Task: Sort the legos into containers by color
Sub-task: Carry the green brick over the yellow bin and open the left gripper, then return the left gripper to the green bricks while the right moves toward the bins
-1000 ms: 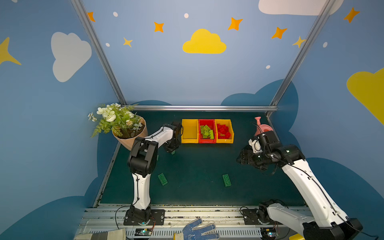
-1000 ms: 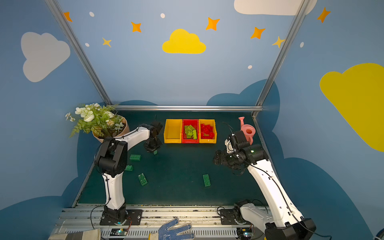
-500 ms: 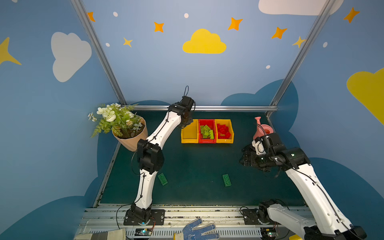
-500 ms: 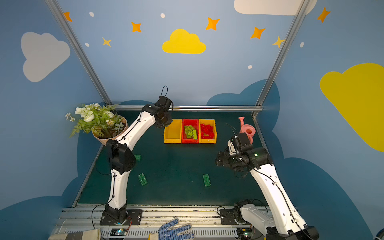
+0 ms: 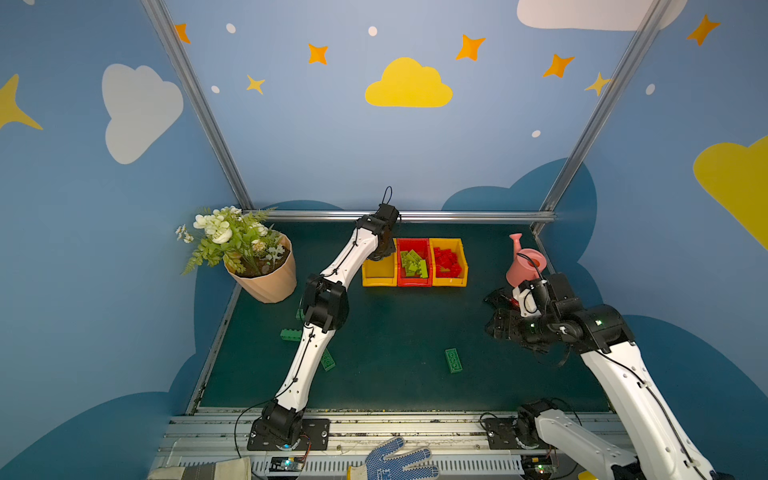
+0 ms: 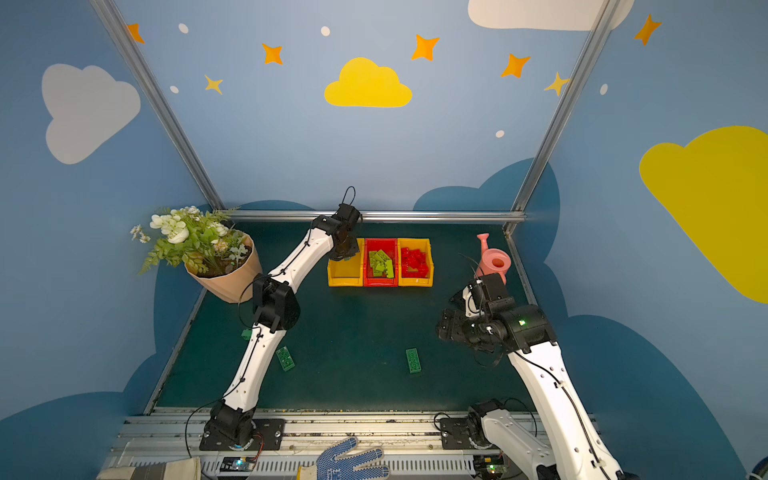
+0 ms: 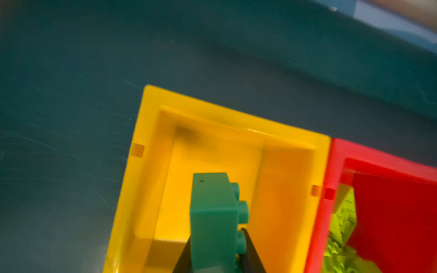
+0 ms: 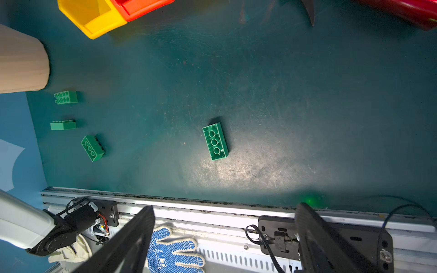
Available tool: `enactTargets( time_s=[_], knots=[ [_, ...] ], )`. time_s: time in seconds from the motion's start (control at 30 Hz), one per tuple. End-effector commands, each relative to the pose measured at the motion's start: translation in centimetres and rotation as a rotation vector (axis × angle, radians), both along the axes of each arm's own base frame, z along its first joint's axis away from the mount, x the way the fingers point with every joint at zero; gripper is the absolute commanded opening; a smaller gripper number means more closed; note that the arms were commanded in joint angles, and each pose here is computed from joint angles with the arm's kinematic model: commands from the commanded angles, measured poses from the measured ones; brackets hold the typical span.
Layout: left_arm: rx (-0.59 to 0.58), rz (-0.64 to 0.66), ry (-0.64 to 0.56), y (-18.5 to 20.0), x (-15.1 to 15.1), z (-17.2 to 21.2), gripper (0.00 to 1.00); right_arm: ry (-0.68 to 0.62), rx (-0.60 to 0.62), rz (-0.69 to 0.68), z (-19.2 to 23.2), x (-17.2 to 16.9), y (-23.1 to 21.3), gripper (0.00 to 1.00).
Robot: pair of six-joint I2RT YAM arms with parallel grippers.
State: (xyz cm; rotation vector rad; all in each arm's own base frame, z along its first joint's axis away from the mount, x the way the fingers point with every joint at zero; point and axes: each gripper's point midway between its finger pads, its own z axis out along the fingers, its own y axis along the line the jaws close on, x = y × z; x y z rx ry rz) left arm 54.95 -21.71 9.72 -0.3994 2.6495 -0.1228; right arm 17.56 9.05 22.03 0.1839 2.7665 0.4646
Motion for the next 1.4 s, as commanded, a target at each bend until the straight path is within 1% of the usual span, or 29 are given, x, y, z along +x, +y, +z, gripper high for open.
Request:
enactTargets(
  time_s=[0.0, 0.1, 0.13, 0.27, 0.37, 0.43, 0.5, 0.57, 0.63, 0.73, 0.83, 0.9, 1.03, 1.1, 1.2, 1.37],
  knots=[
    [-0.037, 0.009, -0.054, 0.1, 0.8, 2.3, 0.54, 0.007, -0.014, -0.017, 0.2, 0.0, -0.4, 0.91],
    [-0.039, 0.016, -0.065, 0.3, 0.7, 3.3, 0.72, 0.007, -0.006, -0.007, 0.1, 0.4, -0.1, 0.91],
    [-0.041, 0.021, -0.068, 0.4, 0.5, 3.8, 0.74, 0.006, -0.002, -0.001, 0.1, 0.7, 0.1, 0.91],
    [-0.016, 0.06, -0.069, 1.7, -0.9, 6.3, 0.74, 0.004, 0.023, 0.027, -0.1, 1.6, 1.0, 0.91],
    [0.042, 0.121, -0.063, 3.9, -3.0, 7.7, 0.75, 0.006, 0.046, 0.052, -0.4, 2.4, 1.8, 0.91],
    [0.069, 0.167, -0.061, 5.7, -4.9, 8.3, 0.76, 0.008, 0.061, 0.072, -0.7, 2.9, 2.4, 0.91],
    [0.049, 0.22, -0.083, 7.5, -7.2, 8.8, 0.78, 0.013, 0.077, 0.091, -0.9, 3.4, 2.9, 0.91],
    [0.011, 0.302, -0.093, 9.9, -9.8, 8.8, 0.79, 0.016, 0.097, 0.108, -1.1, 3.7, 3.5, 0.91],
    [-0.016, 0.398, -0.081, 12.9, -13.0, 8.1, 0.81, 0.023, 0.119, 0.128, -1.4, 4.1, 4.1, 0.91],
    [-0.047, 0.498, -0.05, 16.1, -17.4, 6.4, 0.81, 0.034, 0.157, 0.16, -1.5, 4.7, 5.1, 0.91],
    [-0.057, 0.582, -0.03, 18.4, -21.0, 4.8, 0.82, 0.049, 0.192, 0.181, -1.8, 5.5, 6.2, 0.91],
    [-0.075, 0.633, -0.033, 19.5, -22.5, 3.9, 0.82, 0.058, 0.221, 0.2, -1.6, 5.9, 7.0, 0.91],
    [-0.125, 0.696, -0.02, 20.9, -23.6, 2.3, 0.82, 0.064, 0.236, 0.254, -1.3, 6.7, 8.7, 0.91],
    [-0.144, 0.71, -0.004, 21.3, -23.6, 1.8, 0.82, 0.068, 0.225, 0.282, -1.3, 7.0, 9.5, 0.91],
    [-0.142, 0.718, 0.017, 21.9, -23.5, 1.0, 0.82, 0.07, 0.215, 0.31, -1.2, 7.1, 10.5, 0.91],
    [-0.182, 0.724, 0.083, 22.5, -23.1, -1.3, 0.82, 0.074, 0.2, 0.32, -1.3, 6.9, 11.6, 0.91]
  ],
)
